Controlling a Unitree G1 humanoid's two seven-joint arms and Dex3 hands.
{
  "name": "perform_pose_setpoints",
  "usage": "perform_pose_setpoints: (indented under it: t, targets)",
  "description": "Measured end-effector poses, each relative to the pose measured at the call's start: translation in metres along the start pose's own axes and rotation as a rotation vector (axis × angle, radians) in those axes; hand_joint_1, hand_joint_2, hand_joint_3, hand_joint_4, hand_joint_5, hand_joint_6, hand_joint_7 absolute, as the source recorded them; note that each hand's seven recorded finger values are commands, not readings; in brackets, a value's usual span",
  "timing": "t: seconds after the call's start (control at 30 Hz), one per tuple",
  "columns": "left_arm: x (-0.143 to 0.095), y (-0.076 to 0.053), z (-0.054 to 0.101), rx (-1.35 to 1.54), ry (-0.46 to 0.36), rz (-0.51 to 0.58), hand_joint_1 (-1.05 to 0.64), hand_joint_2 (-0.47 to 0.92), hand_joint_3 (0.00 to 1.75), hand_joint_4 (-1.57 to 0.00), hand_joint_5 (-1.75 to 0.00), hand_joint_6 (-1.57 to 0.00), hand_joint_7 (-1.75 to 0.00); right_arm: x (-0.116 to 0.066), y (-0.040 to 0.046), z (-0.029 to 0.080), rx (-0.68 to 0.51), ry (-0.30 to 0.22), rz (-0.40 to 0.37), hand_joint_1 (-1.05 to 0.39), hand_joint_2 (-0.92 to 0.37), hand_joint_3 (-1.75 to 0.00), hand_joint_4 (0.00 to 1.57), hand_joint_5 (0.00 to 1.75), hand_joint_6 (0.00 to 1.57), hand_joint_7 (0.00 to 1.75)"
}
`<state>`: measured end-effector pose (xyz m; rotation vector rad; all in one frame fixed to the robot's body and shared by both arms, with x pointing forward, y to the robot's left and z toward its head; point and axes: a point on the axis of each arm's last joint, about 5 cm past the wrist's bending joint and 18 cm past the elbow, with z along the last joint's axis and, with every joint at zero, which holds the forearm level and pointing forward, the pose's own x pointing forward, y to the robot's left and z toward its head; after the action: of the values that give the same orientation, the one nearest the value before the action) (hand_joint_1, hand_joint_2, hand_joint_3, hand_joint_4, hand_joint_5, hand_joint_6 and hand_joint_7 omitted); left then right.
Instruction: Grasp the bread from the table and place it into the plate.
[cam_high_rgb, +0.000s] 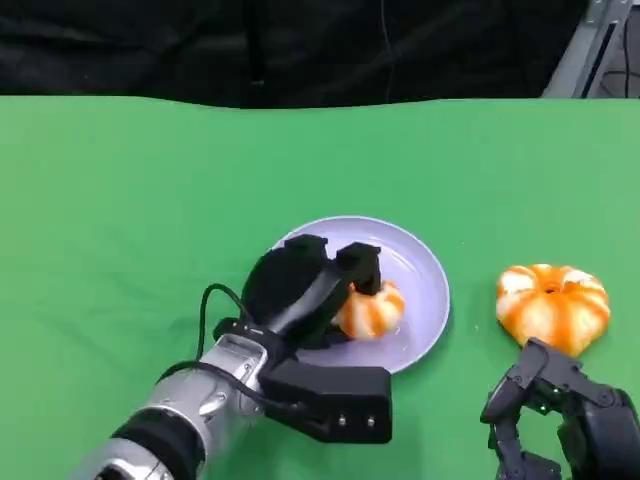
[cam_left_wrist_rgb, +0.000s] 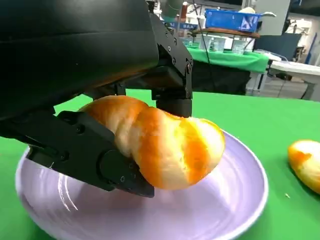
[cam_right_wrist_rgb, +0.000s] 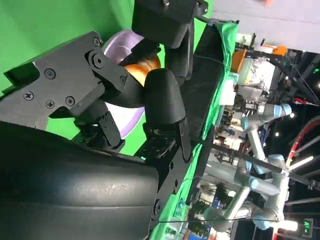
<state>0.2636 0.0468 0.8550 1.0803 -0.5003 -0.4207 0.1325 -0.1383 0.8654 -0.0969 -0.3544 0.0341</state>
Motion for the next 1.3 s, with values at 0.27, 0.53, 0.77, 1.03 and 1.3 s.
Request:
perform_pose_setpoints:
  t: [0.27,0.53,0.77,1.03,1.3]
  targets:
    - [-0.001,-0.001,-0.001,0.007,0.005,-0.005,-0.05,0.91,0.01,-0.65,-1.73,-0.63,-1.52,0.0,0.0021,0.0,-0.023,-0.004,-0.003,-0.14,-0.53,-1.15,0.82,1.75,0.74,1.58]
    - [-0.001,0.001,-0.003,-0.015,0.025,-0.054,-0.31,0.92,0.19,-0.99,-0.34,-0.95,-0.21,0.001,0.0022,0.0,-0.025,-0.006,-0.006,-0.15,-0.54,-1.14,0.82,1.75,0.74,1.57]
    - [0.002,0.007,-0.005,0.004,0.053,-0.154,-0.96,0.92,0.51,-0.25,-0.02,-0.42,-0.03,0.002,0.0022,0.001,-0.021,-0.011,-0.007,-0.14,-0.54,-1.14,0.83,1.75,0.74,1.58]
    - [0.005,0.018,-0.008,0.051,0.085,-0.229,-1.05,0.92,0.6,-0.09,0.0,-0.33,0.0,0.002,0.0019,0.001,-0.017,-0.01,-0.003,-0.13,-0.54,-1.14,0.82,1.75,0.74,1.57]
    - [0.005,0.033,-0.009,0.044,0.055,-0.249,-1.05,0.92,0.63,-0.05,0.0,-0.3,0.0,0.002,0.0021,0.001,-0.016,-0.011,-0.003,-0.13,-0.54,-1.14,0.82,1.75,0.75,1.56]
